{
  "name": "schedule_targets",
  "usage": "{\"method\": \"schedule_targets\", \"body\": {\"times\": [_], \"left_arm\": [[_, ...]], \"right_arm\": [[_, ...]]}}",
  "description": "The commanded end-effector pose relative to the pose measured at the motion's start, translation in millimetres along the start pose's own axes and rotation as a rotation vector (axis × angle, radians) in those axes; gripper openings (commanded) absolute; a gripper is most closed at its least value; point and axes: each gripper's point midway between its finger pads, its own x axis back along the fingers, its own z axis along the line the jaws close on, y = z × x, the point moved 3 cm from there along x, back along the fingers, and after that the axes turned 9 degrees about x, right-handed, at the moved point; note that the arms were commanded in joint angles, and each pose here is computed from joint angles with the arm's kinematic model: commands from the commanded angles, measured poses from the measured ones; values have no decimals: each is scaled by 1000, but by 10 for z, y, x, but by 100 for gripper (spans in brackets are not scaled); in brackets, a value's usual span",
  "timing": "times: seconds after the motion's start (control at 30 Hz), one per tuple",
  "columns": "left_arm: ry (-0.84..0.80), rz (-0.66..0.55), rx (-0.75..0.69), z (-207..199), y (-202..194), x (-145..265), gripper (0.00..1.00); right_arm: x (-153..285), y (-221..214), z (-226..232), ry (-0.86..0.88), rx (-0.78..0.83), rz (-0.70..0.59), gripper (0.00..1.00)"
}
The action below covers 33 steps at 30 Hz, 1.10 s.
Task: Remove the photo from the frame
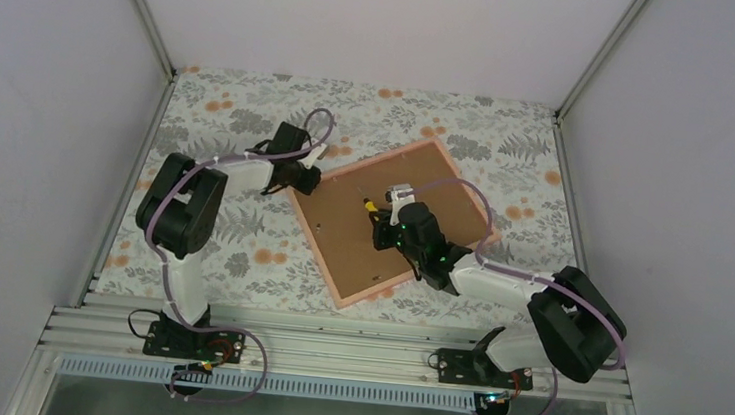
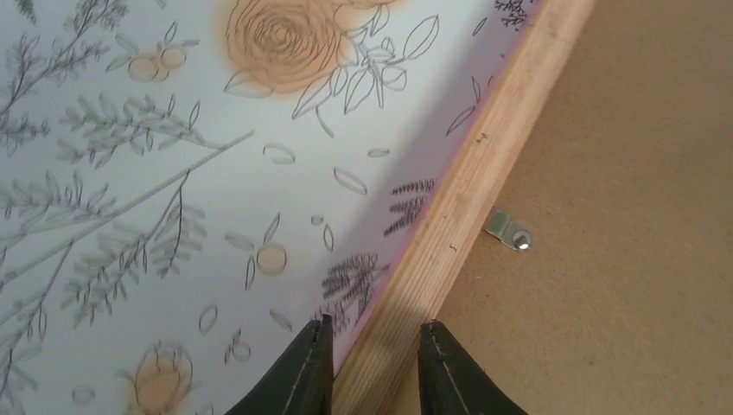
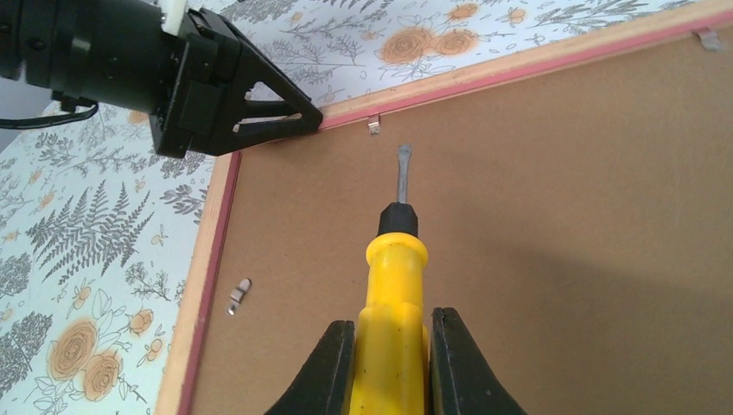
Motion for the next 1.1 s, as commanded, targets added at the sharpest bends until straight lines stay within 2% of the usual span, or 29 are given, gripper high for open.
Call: {"method": "schedule_targets", "body": {"times": [0.0,0.4,0.53,0.8,1.0,1.07], "left_arm": [[100,91,171,149,-435,65,21],[193,120,427,141,-1118,521,19],[179,121,465,-14,-1306,634,20],[120,100,525,-343,-1442,709,23],[140,93,478,-334,-1396,728,39],[144,92,444,-336,-1338,722,41]], "right_arm": [[-69,97,63,36,17,-15,4],[-213,62,375,171,87,34,4],[-236,19,524,232,117,57,4],[-302,-111,766,314,163,109,4],[-321,-234,775,325,175,152,4],[-329,-266,776,323,174,162,4]]}}
